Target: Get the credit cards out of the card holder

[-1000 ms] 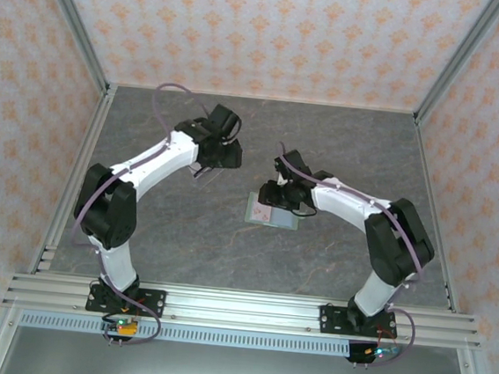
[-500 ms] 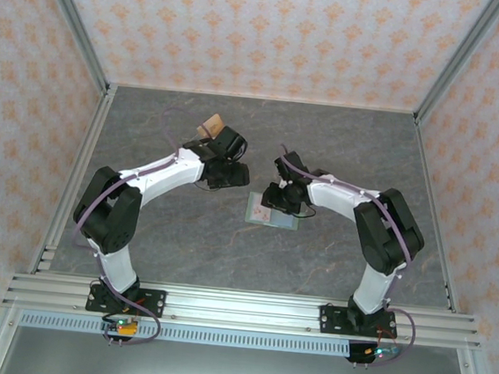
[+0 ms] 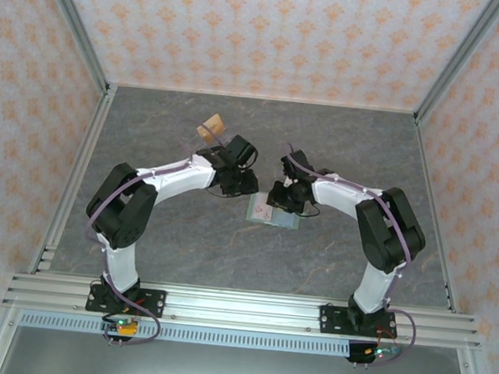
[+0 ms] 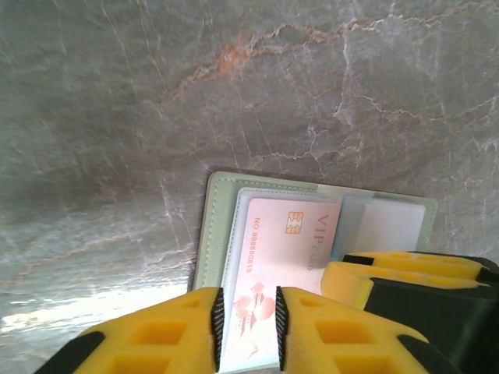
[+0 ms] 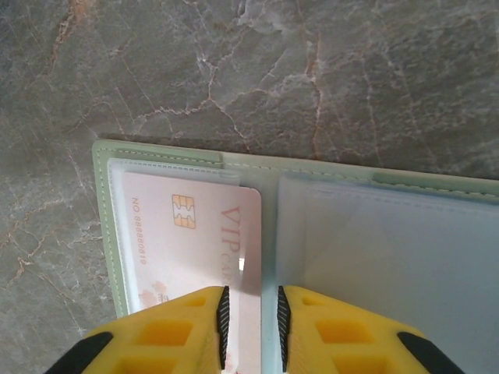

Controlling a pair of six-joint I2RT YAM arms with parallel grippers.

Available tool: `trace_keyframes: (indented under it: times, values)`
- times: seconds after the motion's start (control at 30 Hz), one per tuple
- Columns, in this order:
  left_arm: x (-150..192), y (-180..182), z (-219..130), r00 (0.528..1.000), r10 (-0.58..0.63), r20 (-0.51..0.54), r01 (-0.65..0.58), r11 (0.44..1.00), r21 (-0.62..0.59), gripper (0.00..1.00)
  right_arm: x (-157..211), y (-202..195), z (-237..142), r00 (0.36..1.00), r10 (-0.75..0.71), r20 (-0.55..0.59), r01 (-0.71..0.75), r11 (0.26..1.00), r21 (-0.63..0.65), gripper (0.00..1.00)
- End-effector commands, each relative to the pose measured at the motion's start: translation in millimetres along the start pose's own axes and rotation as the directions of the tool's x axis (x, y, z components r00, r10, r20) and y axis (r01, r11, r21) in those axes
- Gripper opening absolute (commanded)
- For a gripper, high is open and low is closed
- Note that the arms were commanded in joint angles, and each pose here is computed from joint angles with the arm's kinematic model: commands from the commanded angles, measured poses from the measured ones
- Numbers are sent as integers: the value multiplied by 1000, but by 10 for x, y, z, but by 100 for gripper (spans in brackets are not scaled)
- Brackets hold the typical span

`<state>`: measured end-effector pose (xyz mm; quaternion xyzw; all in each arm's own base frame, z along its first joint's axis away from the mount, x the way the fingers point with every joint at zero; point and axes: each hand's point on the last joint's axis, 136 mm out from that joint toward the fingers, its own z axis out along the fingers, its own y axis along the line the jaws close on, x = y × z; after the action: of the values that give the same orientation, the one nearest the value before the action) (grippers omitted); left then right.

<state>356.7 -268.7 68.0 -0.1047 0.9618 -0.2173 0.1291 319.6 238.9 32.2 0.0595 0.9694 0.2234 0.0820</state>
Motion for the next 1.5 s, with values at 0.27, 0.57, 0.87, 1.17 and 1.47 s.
trace_keyframes:
  times: [0.27,0.57,0.87,1.17,1.47]
  values:
    - [205,91,373,997,-43,-64,41,999,-30,13,-22,17,-56,1000,9,10,-9,999,-39,21]
    - [235,300,468,996,-71,-56,65,991,-116,8,-22,-23,-27,1000,18,6,-18,999,-33,19]
    - [308,419,519,994,-94,-64,83,986,-145,7,-23,-15,12,999,48,0,-48,997,-66,19]
    - [341,458,565,992,-103,-69,92,985,-147,6,-2,-25,52,998,59,-22,-61,996,-72,16]
    - [361,469,593,991,-112,-75,101,984,-145,5,15,-25,72,998,58,-37,-61,995,-74,16]
